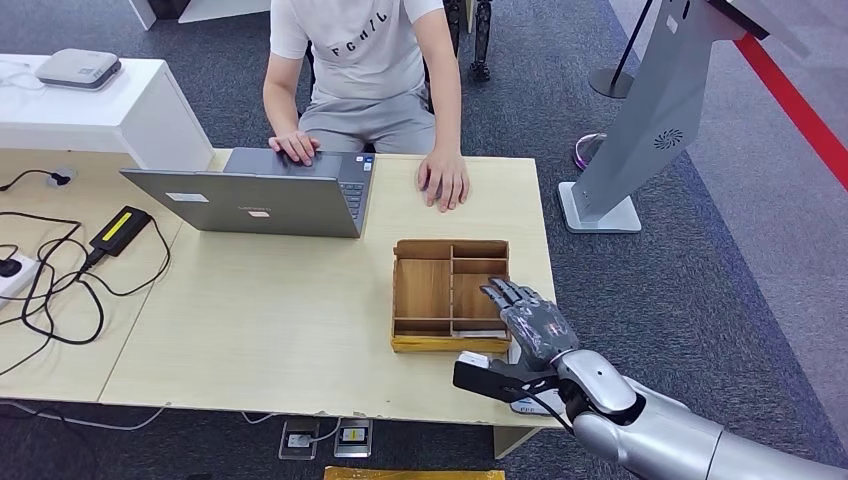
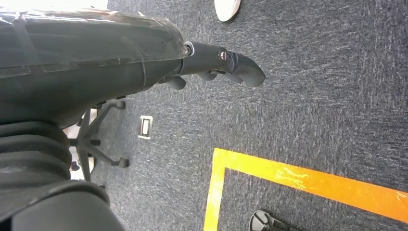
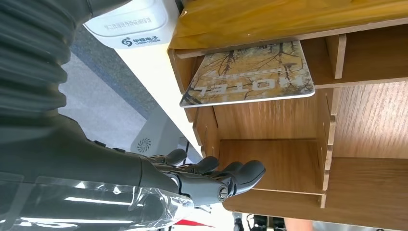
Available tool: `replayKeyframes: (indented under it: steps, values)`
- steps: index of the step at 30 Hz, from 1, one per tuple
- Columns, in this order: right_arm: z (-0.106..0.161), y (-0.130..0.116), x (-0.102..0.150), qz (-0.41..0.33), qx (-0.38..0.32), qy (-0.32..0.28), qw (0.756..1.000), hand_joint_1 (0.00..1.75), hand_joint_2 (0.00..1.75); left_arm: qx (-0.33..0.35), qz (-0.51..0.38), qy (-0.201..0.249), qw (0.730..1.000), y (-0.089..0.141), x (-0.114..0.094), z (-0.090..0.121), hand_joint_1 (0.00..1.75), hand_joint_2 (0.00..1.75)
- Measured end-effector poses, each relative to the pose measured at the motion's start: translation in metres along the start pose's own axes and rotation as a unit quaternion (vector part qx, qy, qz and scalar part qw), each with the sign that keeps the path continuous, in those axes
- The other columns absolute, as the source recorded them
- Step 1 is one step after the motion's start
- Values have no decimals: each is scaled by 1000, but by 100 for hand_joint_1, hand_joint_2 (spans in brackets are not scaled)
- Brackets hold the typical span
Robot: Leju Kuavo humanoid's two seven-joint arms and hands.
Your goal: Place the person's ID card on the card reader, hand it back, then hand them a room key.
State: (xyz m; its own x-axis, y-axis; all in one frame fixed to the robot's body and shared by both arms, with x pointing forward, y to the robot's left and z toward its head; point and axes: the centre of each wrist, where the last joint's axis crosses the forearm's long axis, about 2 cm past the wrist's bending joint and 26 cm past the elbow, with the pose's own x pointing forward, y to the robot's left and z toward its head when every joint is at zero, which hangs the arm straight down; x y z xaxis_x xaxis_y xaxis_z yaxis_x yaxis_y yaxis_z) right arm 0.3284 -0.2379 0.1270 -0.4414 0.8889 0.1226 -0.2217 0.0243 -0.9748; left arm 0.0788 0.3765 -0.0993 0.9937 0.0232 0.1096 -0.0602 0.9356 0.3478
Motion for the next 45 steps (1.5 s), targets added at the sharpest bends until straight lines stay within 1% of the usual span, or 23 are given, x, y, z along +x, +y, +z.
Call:
replayKeyframes:
  steps: [6, 7, 10, 11, 20, 37, 38, 40, 41, 42, 44, 45]
  values:
    - [1, 3, 1, 0, 4, 1, 1000, 0, 175, 0, 0, 0, 1000, 0, 0, 0, 0, 0]
    - [2, 4, 1, 0, 5, 1, 1000, 6, 175, 0, 0, 0, 1000, 0, 0, 0, 0, 0]
    - [3, 7, 2, -1, 8, 2, 1000, 137, 175, 0, 1, 0, 1000, 0, 0, 0, 0, 0]
    - [4, 7, 2, -1, 8, 2, 1000, 175, 175, 0, 1, 1, 1000, 0, 0, 0, 0, 0]
    - [4, 7, 3, 3, 16, 9, 1000, 175, 175, -1, 1, 1, 1000, 0, 0, 0, 0, 0]
    - [6, 7, 3, -16, 18, 18, 1000, 175, 175, 0, -2, 0, 1000, 0, 0, 0, 0, 0]
    - [6, 7, 3, -16, 18, 18, 1000, 139, 175, 0, -2, 0, 1000, 0, 0, 0, 0, 0]
    - [6, 7, 3, -17, 18, 18, 1000, 52, 175, 0, -2, 0, 1000, 0, 0, 0, 0, 0]
    - [6, 7, 3, -17, 16, 18, 1000, 8, 131, 0, -2, 0, 1000, 0, 0, 0, 0, 0]
    - [6, 6, 3, -18, 14, 17, 1000, 0, 87, 0, -2, 0, 1000, 0, 0, 0, 0, 0]
    - [6, 6, 4, -19, 6, 15, 1000, 0, 0, 0, -2, 0, 1000, 0, 0, 0, 0, 0]
    - [6, 5, 4, -20, 1, 15, 1000, 0, 0, 0, -2, 0, 1000, 0, 0, 0, 0, 0]
